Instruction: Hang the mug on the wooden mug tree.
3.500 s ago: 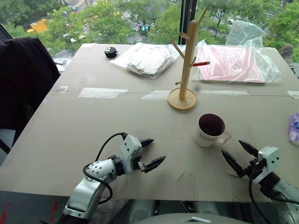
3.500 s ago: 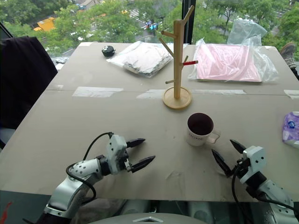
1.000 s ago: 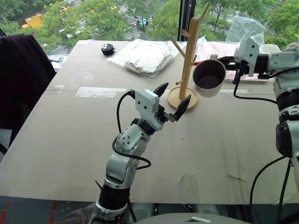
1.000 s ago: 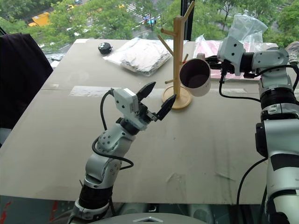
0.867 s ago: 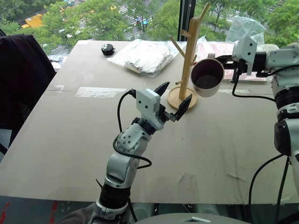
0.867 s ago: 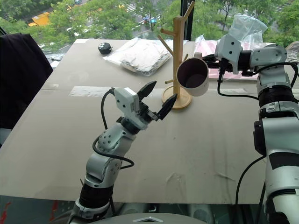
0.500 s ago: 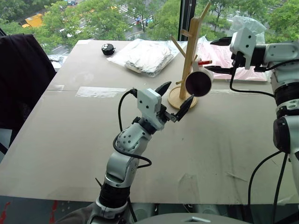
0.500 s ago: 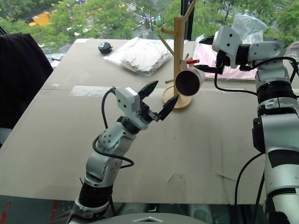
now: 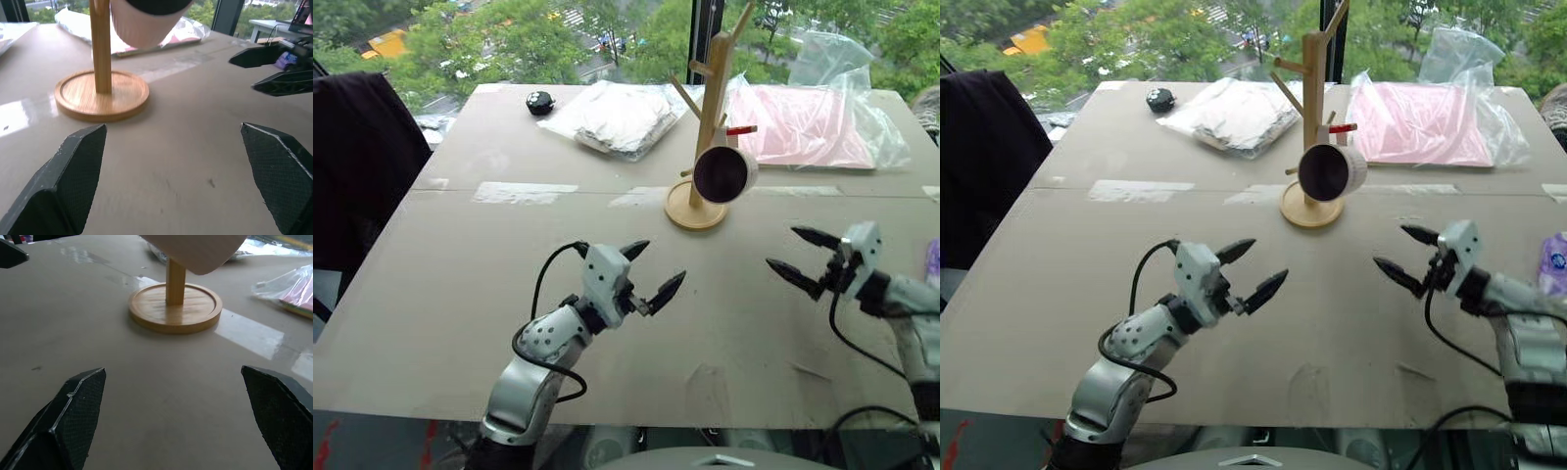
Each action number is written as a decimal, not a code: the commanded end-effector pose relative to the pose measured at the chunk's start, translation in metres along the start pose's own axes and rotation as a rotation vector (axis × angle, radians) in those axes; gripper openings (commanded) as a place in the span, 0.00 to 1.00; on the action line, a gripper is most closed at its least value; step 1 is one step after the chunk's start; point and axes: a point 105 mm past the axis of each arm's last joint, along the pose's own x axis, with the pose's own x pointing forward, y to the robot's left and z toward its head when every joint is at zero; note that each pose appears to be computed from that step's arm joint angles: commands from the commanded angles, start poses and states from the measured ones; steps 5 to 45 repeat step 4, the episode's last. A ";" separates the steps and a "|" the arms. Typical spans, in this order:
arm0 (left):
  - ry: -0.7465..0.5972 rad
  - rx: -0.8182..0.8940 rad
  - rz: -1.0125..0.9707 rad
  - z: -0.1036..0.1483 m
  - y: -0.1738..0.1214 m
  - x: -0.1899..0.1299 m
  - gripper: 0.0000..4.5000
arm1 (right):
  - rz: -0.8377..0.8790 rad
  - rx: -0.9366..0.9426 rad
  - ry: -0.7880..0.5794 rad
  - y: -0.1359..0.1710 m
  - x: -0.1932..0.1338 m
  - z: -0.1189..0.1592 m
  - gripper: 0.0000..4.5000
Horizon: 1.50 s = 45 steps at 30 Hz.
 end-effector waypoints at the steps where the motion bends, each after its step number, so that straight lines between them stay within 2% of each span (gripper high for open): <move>1: 0.008 0.024 -0.011 0.002 -0.002 -0.007 1.00 | -0.091 -0.014 -0.030 0.004 -0.012 0.012 0.99; 4: 0.044 -0.001 -0.003 -0.011 0.001 -0.014 1.00 | -0.124 0.014 0.037 0.016 -0.026 -0.013 0.99; 45: 0.044 -0.001 -0.003 -0.011 0.001 -0.014 1.00 | -0.124 0.014 0.037 0.016 -0.026 -0.013 0.99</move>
